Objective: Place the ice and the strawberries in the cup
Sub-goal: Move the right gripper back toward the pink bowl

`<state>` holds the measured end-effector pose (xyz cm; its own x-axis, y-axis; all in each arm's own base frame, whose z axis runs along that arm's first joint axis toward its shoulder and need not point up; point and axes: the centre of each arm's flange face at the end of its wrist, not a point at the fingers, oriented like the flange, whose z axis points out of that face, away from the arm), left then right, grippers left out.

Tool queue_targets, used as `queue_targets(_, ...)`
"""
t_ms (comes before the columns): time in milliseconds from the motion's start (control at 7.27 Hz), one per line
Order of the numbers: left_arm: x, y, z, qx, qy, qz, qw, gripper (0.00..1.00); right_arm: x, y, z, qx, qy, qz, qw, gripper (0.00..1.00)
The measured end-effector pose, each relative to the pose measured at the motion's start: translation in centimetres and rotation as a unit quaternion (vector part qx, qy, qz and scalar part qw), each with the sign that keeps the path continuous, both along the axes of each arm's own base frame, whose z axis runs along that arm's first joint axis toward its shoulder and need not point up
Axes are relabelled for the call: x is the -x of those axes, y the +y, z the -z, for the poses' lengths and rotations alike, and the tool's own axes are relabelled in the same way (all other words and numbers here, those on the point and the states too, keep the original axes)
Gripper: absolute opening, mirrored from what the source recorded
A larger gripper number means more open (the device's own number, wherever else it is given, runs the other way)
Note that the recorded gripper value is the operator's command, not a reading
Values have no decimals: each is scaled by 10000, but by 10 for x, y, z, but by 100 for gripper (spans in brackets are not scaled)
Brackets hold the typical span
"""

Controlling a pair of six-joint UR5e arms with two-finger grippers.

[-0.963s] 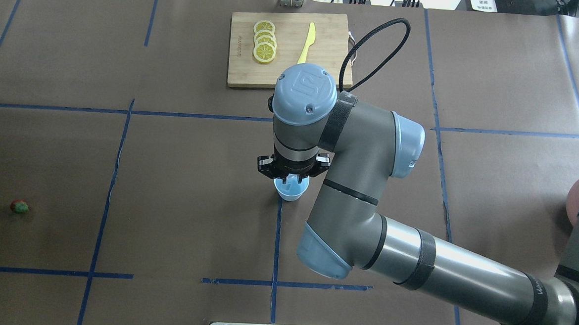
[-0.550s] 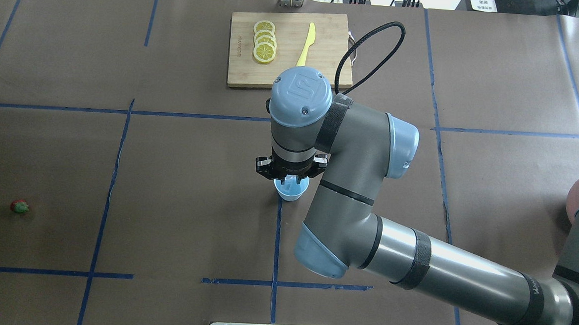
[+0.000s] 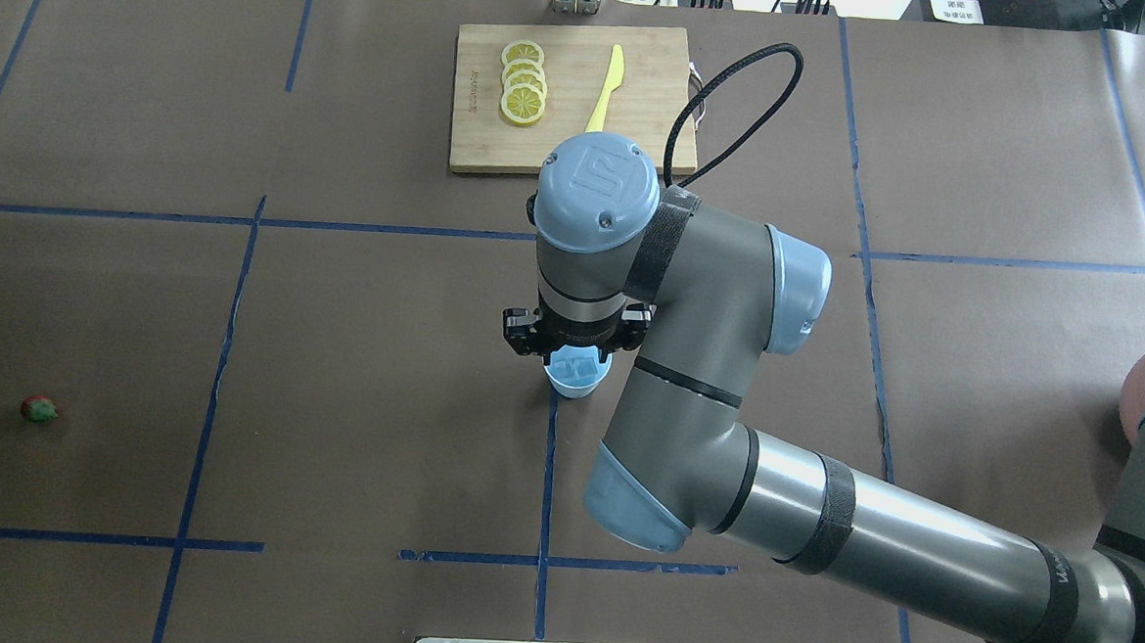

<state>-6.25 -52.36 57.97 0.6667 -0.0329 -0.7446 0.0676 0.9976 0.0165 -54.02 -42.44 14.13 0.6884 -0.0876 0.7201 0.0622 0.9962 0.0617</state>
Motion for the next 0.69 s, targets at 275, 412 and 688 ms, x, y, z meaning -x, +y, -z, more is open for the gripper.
queue_targets(275, 0, 0, 2, -13, 1, 6, 10000, 100, -80, 0, -19, -59, 33, -210, 9998, 99)
queue_targets(412, 0, -1, 4, -10, 2, 24, 10000, 100, -129, 7, -45, -237, 70, -194, 9995, 100)
queue_targets(688, 0, -1, 8, -32, 4, 44, 10000, 100, -204, 13, -103, -554, 289, -80, 9980, 100)
